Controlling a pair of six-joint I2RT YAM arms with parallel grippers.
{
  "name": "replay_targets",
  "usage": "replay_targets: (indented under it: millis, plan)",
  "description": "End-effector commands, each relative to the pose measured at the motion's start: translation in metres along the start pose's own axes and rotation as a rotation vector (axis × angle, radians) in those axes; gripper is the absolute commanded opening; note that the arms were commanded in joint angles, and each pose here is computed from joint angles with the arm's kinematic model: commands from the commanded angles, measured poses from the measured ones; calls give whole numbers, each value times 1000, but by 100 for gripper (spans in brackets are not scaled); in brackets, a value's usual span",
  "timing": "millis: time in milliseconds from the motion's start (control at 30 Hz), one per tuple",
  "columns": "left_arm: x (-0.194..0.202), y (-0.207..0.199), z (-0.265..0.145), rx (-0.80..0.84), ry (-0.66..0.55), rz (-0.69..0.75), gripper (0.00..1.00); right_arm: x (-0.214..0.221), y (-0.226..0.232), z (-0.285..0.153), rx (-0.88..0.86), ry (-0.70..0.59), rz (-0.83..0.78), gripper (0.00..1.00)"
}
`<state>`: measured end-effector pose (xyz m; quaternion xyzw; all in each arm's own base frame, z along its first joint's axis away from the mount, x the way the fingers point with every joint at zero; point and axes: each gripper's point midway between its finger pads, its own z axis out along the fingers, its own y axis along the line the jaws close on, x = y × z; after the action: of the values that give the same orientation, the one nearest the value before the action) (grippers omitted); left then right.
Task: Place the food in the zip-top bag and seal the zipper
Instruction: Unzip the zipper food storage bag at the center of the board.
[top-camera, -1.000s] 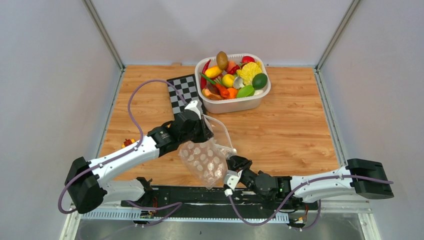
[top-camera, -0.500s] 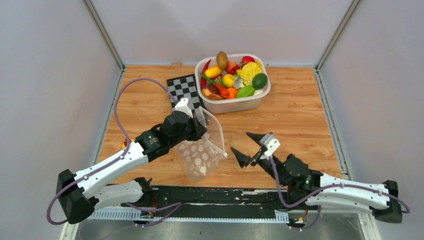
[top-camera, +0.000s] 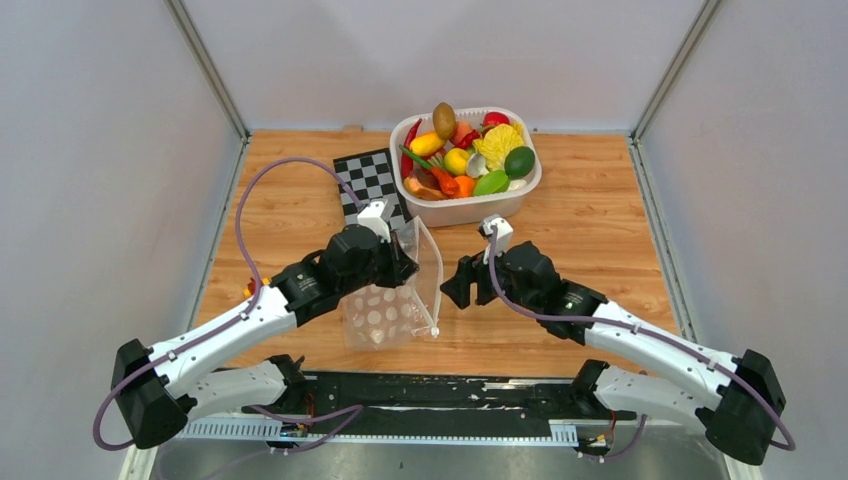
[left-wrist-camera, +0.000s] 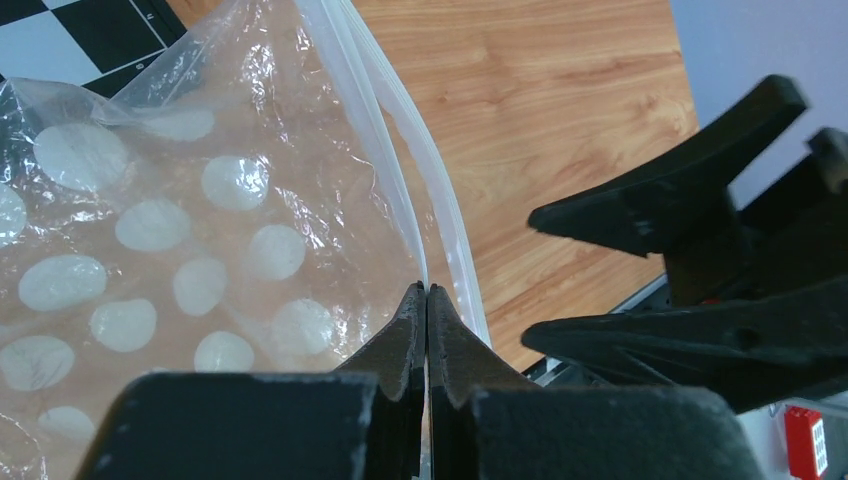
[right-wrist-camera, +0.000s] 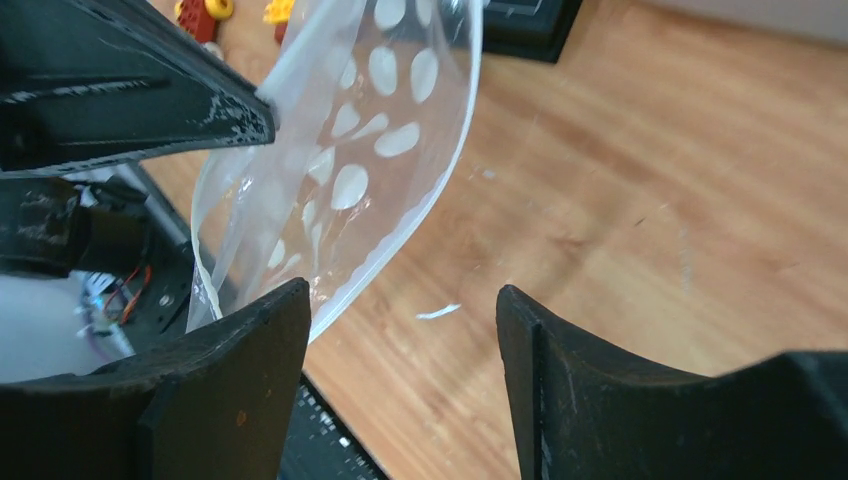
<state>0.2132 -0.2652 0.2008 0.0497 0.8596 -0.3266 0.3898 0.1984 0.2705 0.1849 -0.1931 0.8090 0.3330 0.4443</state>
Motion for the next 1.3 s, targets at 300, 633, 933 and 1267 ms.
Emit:
replay_targets:
  millis: [300,633,933,1267]
  plan:
    - [-8,-28,-10,144,-30,15,0,0,28,20,-131,9,325,49]
    - [-9,-33,-12,169,-35,-3,0,2,21,21,-121,-38,403,12]
    - [-15,-29,-12,143,-62,-12,35,-17,-5,-10,42,-84,276,0]
    - [-9,-60,-7,188,0,67,67,-21,-6,-9,58,-103,327,0]
